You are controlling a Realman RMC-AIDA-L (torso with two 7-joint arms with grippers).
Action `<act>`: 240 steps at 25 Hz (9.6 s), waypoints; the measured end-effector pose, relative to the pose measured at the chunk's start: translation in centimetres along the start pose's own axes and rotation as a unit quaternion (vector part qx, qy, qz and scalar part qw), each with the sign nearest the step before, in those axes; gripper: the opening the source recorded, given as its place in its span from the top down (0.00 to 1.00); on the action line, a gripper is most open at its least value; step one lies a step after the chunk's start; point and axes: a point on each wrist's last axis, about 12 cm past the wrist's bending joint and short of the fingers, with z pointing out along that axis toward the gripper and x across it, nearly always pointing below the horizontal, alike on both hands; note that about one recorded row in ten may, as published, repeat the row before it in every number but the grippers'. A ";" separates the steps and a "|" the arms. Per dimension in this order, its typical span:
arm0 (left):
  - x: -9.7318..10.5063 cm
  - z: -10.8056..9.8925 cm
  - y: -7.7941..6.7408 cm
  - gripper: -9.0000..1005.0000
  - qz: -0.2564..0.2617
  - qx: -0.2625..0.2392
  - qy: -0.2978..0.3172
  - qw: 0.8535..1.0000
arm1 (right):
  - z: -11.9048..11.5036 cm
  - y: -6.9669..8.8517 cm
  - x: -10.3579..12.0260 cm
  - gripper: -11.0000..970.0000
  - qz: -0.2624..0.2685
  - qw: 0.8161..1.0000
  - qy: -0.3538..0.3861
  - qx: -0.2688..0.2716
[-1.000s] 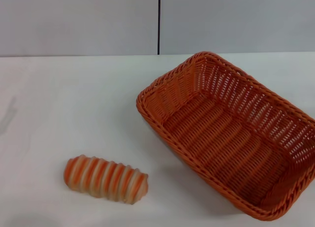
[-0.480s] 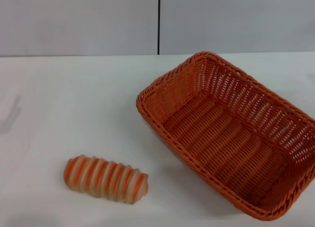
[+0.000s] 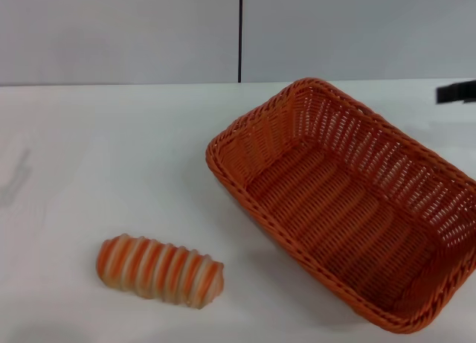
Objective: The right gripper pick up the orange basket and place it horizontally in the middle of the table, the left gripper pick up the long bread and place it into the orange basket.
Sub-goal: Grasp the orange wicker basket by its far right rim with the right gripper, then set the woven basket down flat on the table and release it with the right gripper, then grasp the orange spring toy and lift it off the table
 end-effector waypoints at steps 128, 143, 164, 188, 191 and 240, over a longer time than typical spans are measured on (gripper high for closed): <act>-0.6 -3.4 0.3 0.24 0.010 -0.020 0.007 1.000 | 14.7 13.8 -4.8 0.64 -0.605 0.787 0.067 -0.103; -3.5 -1.6 2.6 0.25 -0.081 0.111 0.088 0.987 | 4.6 14.4 -1.8 0.39 -0.536 0.810 -0.176 -0.162; -12.4 5.1 2.4 0.25 0.039 0.325 0.402 0.855 | -7.1 -0.2 12.4 0.39 -0.168 0.818 -0.531 -0.142; -5.5 5.4 -2.9 0.30 0.020 0.405 0.484 0.776 | -5.3 -2.0 16.0 0.39 -0.136 0.843 -0.512 -0.090; -4.4 6.1 -4.0 0.36 0.018 0.417 0.479 0.772 | -5.2 -2.2 16.6 0.39 -0.128 0.848 -0.507 -0.083; -0.7 7.7 -7.3 0.59 -0.009 0.411 0.487 0.771 | -6.0 -3.1 18.0 0.39 -0.104 0.845 -0.522 -0.050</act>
